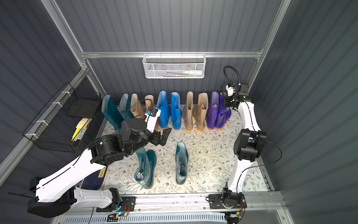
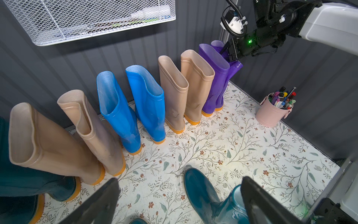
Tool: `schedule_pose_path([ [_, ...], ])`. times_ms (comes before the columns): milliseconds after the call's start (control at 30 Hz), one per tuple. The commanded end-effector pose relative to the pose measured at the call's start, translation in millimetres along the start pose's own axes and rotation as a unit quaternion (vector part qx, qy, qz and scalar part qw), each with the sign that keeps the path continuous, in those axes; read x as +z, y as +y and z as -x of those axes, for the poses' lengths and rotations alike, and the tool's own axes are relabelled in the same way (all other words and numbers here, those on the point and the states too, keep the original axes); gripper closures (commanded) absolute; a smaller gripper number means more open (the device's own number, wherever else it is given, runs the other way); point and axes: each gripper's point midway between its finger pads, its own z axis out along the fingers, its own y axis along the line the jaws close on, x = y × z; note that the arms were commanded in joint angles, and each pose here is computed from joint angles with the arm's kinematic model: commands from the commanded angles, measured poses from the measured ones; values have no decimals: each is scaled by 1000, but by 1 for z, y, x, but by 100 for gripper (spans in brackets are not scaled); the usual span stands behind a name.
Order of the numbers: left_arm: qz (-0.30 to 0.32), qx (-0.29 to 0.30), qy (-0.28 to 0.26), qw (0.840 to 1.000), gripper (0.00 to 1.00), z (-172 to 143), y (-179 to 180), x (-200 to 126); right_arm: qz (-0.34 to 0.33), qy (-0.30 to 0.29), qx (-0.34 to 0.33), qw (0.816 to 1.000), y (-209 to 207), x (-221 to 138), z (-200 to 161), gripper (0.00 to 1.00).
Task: Match and arrange rain boots in pairs
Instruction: Pair a pair of rain boots at the corner of the board.
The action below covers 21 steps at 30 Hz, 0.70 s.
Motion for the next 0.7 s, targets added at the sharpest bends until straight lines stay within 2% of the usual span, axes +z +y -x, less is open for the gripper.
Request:
schedule_pose_path([
  [0,7,5,2,1000,1,1,2,1,11,-57,-37,998,12,-13,38,90],
  [167,7,8,7,1000,1,-4,1,5,-23,-34,-11,999,0,-11,23,71],
  [333,2,7,7,1000,0,-5,0,3,-35,-20,15,999,-1,-16,12,59],
  [400,1,4,4,1000,1,-5,1,1,-34,-19,26,999,2,-20,10,48],
  [500,-2,3,2,1000,1,-6,1,0,-34,-18,44,998,5,-29,6,37],
  [667,-7,2,3,1000,0,-9,-1,2,-53,-11,70,996,6,-41,-4,28],
])
